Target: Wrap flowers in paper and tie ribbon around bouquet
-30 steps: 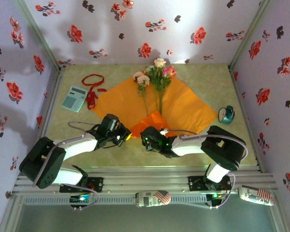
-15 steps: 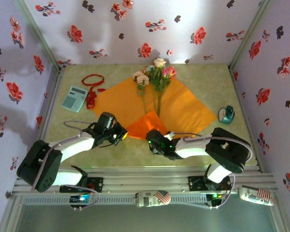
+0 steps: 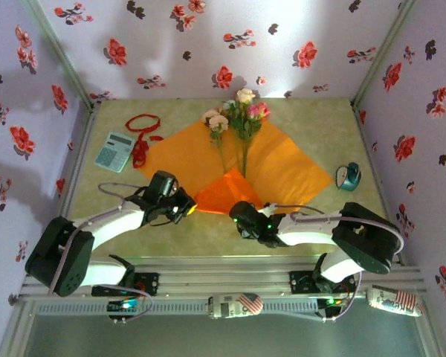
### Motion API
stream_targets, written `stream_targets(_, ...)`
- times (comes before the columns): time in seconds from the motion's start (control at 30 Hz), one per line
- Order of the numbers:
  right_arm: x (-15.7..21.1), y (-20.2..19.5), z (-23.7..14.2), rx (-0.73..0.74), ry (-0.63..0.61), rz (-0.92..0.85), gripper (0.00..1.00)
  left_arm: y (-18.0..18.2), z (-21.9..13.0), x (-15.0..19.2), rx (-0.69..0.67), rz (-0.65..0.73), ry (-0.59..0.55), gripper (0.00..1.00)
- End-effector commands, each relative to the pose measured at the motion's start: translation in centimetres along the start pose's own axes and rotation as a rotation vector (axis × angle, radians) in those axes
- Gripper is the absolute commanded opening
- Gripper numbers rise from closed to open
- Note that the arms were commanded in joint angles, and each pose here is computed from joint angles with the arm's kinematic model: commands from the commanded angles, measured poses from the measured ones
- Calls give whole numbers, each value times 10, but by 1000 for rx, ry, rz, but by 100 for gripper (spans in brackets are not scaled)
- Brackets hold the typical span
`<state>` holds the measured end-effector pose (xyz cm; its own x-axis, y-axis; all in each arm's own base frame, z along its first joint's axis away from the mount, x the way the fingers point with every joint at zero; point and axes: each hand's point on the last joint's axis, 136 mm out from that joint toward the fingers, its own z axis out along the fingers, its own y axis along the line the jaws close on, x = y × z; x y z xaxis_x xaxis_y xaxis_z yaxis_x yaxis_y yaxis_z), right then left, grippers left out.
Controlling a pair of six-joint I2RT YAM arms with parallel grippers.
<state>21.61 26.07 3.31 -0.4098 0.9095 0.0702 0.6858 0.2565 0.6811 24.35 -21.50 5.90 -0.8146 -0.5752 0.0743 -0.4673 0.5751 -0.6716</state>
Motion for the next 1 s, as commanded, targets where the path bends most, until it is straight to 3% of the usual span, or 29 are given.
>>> stream_targets(0.0, -43, -33, -5, 84, -173, 41, 51, 4, -4, -8, -32, 13, -27, 0)
stream_targets(0.13, -53, -44, -4, 100, -188, 40, 41, 5, -4, -8, -34, 12, -23, 0)
stream_targets(0.27, -62, -49, -10, 126, -214, 18, 5, 5, -4, -7, -37, 14, -20, 0)
stream_targets(0.33, -68, -49, -15, 133, -237, -9, 2, 7, -4, -7, -44, 13, -19, 0)
stream_targets(0.37, -71, -47, -18, 133, -248, -23, 5, 8, -4, -7, -46, 14, -19, 0)
stream_targets(0.47, -79, -46, -21, 139, -262, -47, 38, 10, -4, -7, -52, 13, -19, 0)
stream_targets(0.5, -80, -46, -21, 140, -262, -52, 42, 11, -4, -7, -53, 11, -18, 0)
stream_targets(0.57, -84, -48, -19, 149, -258, -63, 42, 14, -3, -7, -58, 8, -19, 0)
stream_targets(0.6, -86, -49, -18, 154, -259, -68, 38, 14, -3, -7, -59, 8, -17, 0)
stream_targets(0.73, -95, -56, -21, 173, -286, -79, 5, 15, -3, -8, -61, 4, -19, 0)
stream_targets(0.77, -98, -57, -23, 177, -298, -84, 2, 16, -2, -8, -62, 5, -18, 0)
stream_targets(0.83, -101, -55, -27, 176, -309, -98, 10, 16, -2, -8, -63, 4, -19, 0)
stream_targets(0.9, -105, -55, -30, 185, -321, -110, 35, 17, -2, -8, -67, 5, -18, 0)
stream_targets(0.97, -108, -57, -33, 201, -327, -121, 42, 18, -1, -8, -68, 2, -17, 0)
